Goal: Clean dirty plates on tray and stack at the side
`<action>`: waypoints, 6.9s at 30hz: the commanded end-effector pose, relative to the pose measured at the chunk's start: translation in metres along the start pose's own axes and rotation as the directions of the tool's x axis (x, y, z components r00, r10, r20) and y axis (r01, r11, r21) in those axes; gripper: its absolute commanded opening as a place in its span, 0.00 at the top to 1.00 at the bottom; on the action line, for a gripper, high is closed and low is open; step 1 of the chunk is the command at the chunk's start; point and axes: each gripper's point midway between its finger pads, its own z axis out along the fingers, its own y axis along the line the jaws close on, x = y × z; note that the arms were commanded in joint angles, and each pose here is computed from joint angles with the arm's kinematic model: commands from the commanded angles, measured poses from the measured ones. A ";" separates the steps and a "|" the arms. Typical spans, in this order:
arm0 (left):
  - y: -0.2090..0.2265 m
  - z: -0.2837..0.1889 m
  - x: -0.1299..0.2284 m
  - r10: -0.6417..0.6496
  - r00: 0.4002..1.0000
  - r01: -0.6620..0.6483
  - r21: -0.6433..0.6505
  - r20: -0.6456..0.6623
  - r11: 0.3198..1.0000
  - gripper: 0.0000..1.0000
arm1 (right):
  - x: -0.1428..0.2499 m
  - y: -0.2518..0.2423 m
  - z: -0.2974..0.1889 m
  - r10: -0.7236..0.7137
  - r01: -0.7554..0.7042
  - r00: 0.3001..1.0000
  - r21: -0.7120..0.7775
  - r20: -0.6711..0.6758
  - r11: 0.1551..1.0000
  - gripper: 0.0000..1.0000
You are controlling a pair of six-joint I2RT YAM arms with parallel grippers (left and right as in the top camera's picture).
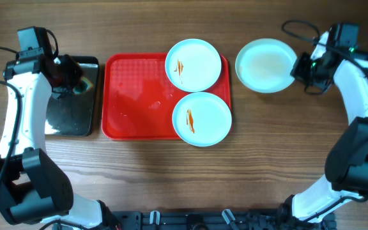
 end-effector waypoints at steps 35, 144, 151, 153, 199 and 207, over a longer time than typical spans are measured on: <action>0.109 0.111 0.018 0.247 0.945 -0.310 -0.345 -0.216 0.886 0.96 | -0.002 0.085 -0.043 -0.191 0.192 0.981 -0.121 0.015 0.974 0.43; -0.022 0.007 0.026 0.292 0.949 -0.287 0.058 -0.122 0.956 0.96 | 0.254 0.282 0.042 -0.486 0.382 0.824 -0.348 -0.290 0.856 0.72; -0.022 0.007 0.026 0.292 0.948 -0.287 0.058 -0.123 0.956 0.96 | 0.264 0.311 0.074 -0.525 0.438 0.789 -0.306 -0.321 0.845 0.74; -0.022 0.007 0.026 0.292 0.948 -0.287 0.058 -0.123 0.956 0.96 | 0.265 0.315 0.083 -0.526 0.440 0.785 -0.303 -0.328 0.845 0.75; -0.023 0.008 0.025 0.293 0.949 -0.288 0.060 -0.115 0.956 0.96 | 0.253 0.250 0.043 -0.354 0.288 0.766 -0.206 -0.536 0.935 0.73; -0.023 0.008 0.025 0.293 0.949 -0.288 0.060 -0.115 0.956 0.96 | 0.271 0.261 0.061 -0.353 0.303 0.782 -0.182 -0.514 0.936 0.73</action>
